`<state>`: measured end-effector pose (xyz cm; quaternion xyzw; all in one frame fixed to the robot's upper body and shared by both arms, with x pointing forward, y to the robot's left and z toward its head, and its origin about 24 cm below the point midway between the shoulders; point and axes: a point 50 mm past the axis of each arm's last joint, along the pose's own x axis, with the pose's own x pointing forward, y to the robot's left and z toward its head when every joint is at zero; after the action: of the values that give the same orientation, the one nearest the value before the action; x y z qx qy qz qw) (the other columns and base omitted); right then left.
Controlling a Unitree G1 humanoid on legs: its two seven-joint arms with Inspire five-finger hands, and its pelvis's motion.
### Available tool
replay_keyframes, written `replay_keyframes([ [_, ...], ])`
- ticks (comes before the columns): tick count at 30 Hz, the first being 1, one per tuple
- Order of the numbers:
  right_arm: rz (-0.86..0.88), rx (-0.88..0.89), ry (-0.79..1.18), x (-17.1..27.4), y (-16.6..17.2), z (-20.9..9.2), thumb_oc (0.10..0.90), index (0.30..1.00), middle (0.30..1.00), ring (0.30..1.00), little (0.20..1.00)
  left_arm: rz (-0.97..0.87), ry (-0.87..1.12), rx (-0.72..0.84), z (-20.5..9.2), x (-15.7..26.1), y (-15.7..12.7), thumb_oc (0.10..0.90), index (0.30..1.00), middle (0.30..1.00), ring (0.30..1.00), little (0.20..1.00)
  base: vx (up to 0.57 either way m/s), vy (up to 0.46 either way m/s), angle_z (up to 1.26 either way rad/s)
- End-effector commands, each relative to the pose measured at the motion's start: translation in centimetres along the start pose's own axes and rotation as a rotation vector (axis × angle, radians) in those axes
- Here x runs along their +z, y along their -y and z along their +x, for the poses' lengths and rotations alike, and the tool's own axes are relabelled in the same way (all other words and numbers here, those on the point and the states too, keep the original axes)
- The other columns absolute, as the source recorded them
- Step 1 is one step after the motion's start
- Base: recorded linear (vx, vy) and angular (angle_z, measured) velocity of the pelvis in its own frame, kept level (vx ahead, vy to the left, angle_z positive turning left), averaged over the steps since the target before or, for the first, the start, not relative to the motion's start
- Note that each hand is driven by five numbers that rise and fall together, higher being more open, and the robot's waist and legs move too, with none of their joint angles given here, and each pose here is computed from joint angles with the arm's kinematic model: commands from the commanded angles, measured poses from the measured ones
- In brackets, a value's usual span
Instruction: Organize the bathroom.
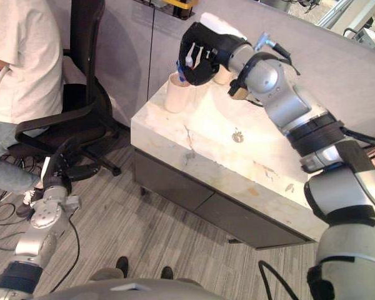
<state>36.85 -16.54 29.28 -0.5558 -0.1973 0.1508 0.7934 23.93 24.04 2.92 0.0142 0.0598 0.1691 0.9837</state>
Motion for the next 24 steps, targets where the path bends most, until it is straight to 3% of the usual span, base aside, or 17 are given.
replay_keyframes([
  [1, -0.046, -0.327, 0.072, 2.9, 8.3, -0.3, 0.4, 0.3, 0.3, 0.3, 0.3, -0.013, 0.195, -0.046, 0.9, 3.5, 0.6, 0.8, 0.9, 0.9, 0.9, 0.9, 0.0, 0.0, 0.0],
  [24, 0.006, -0.198, -0.013, 3.2, 8.1, 1.1, 0.4, 0.3, 0.3, 0.3, 0.3, -0.016, 0.191, -0.048, 1.2, 3.5, 0.9, 0.8, 0.9, 0.9, 0.9, 0.9, -0.01, -0.001, 0.0],
])
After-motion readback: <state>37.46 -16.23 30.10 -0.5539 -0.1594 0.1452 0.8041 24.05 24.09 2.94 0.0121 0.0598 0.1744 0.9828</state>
